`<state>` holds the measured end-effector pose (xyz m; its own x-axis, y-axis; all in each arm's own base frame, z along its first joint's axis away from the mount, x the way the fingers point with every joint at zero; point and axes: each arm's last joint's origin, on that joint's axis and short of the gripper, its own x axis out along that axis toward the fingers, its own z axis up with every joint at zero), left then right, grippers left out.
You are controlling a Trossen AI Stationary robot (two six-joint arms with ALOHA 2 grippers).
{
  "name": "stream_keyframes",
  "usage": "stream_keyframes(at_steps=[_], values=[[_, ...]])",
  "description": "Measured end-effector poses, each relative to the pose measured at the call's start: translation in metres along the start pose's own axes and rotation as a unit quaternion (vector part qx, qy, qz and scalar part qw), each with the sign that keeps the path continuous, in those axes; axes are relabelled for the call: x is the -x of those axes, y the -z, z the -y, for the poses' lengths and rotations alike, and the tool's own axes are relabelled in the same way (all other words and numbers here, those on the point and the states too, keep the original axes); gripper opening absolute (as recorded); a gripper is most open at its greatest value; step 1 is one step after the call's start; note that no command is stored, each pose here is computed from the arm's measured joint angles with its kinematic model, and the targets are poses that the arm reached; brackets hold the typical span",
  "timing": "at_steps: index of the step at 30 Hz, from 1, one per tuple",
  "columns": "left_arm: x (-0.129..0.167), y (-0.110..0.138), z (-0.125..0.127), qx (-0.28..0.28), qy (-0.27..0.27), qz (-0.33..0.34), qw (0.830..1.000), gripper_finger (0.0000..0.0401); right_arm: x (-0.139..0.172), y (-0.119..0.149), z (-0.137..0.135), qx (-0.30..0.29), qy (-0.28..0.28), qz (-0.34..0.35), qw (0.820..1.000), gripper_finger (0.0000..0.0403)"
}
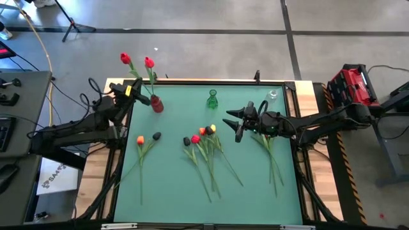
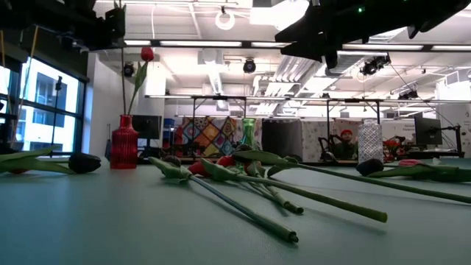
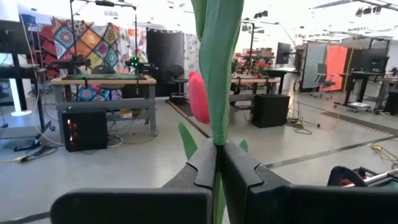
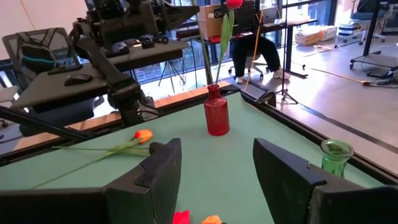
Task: Sort flowers into vase by color
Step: Put the red tulip into the red vase
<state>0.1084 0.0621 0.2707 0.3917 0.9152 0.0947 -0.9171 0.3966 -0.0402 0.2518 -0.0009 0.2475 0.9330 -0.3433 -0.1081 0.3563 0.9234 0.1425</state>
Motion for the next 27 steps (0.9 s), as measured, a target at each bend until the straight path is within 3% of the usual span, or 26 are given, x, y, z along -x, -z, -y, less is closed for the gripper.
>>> stream_keyframes(at_steps=[15, 27], values=[[-0.013, 0.016, 0.003, 0.003, -0.01, -0.052, 0.999, 0.0003, 0.0, 0.001, 0.0, 0.008, 0.001, -0.004, 1.0, 0.0188], [-0.015, 0.032, 0.005, 0.032, -0.042, -0.103, 0.993, 0.0052, 0.0, 0.001, 0.0, 0.016, 0.002, -0.006, 1.0, 0.0188]])
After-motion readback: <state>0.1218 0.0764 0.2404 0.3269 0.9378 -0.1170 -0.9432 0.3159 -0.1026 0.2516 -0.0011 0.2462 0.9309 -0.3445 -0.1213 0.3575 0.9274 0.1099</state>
